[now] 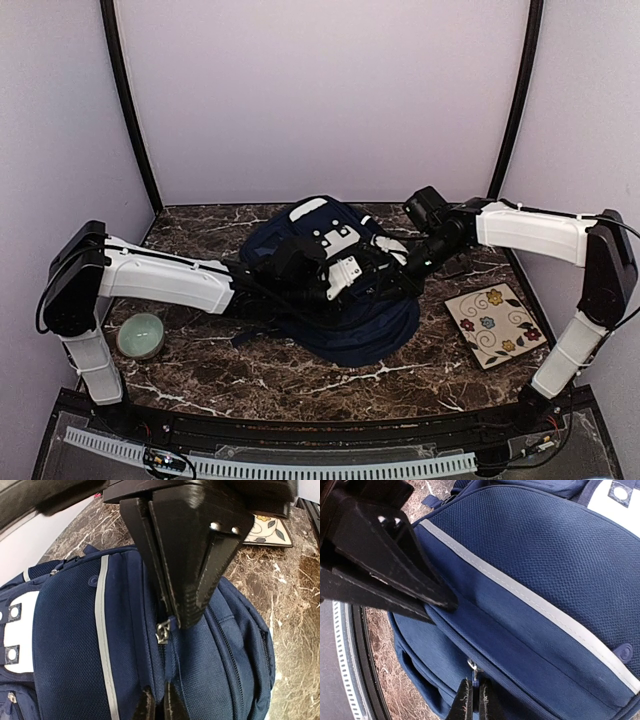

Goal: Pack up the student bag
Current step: Hold the upper front pocket of the student bag, then zip the upper front pocket of the student bag, then hold the upper front pocket of the student bag.

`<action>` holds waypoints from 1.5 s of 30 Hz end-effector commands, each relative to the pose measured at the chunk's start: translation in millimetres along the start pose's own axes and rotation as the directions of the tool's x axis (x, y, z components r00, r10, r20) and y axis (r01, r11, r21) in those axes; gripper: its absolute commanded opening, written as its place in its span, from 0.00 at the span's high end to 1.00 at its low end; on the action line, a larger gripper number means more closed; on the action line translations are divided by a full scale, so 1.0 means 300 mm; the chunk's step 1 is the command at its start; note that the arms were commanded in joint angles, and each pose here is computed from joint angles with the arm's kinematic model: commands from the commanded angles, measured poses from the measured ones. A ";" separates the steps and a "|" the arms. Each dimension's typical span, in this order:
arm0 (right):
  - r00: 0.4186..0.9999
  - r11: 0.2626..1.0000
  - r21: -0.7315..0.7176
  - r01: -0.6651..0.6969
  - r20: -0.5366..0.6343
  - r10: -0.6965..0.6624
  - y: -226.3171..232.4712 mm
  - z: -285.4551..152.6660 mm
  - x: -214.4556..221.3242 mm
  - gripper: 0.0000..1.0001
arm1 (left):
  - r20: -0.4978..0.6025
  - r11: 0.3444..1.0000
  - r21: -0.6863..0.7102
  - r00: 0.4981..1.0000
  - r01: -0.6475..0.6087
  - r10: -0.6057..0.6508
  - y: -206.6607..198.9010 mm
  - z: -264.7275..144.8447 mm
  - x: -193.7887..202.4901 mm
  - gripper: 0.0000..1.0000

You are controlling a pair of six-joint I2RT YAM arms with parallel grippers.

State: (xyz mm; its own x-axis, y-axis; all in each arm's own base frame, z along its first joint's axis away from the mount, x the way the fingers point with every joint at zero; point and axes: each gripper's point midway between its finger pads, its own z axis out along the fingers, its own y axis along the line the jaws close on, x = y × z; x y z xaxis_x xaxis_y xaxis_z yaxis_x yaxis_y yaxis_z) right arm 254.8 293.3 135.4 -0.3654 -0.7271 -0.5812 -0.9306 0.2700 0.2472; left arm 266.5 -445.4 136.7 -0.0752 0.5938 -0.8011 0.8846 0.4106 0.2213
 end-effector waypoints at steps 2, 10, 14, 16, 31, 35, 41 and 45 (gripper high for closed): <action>0.998 0.997 0.061 -0.055 0.007 0.055 -0.091 -0.045 0.033 1.00 | -0.003 0.997 -0.073 1.000 -0.031 0.031 0.055 -0.095 0.015 1.00; 0.989 0.974 0.172 -0.150 0.011 0.151 -0.253 -0.081 0.093 1.00 | -0.055 0.991 -0.121 0.997 -0.054 0.047 0.078 -0.213 0.092 1.00; 0.990 0.981 0.134 -0.141 0.039 0.136 -0.233 -0.090 0.071 1.00 | -0.119 0.979 -0.190 0.992 -0.074 0.052 0.130 -0.275 0.167 1.00; 0.993 0.990 0.089 -0.112 0.045 0.109 -0.188 -0.082 0.052 1.00 | -0.106 0.982 -0.182 0.994 -0.057 0.038 0.134 -0.299 0.167 0.86; 0.997 0.994 -0.083 0.072 0.021 -0.070 0.090 -0.040 -0.032 1.00 | 0.240 0.976 0.193 0.969 -0.102 0.053 -0.070 -0.151 -0.163 0.47; 0.997 0.993 -0.089 0.071 0.028 -0.069 0.101 -0.047 -0.032 1.00 | 0.225 0.982 0.153 0.971 -0.115 0.078 -0.052 -0.089 -0.151 0.46; 0.998 0.993 -0.095 0.067 0.026 -0.065 0.103 -0.042 -0.023 1.00 | 0.151 0.991 0.079 0.983 -0.113 0.100 -0.014 -0.007 -0.090 0.54; 0.998 0.994 -0.091 0.064 0.022 -0.062 0.097 -0.041 -0.017 1.00 | 0.109 0.995 0.000 0.989 -0.097 0.096 0.034 0.020 -0.083 0.76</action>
State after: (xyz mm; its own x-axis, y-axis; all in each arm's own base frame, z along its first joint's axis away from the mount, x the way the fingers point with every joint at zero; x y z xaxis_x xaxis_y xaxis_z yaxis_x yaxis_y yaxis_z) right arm 240.1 291.8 135.4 -0.3339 -0.7535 -0.5664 -0.9393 0.2155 0.2670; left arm 262.8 -457.2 140.2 0.0431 0.5505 -0.8337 0.9302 0.2824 0.2345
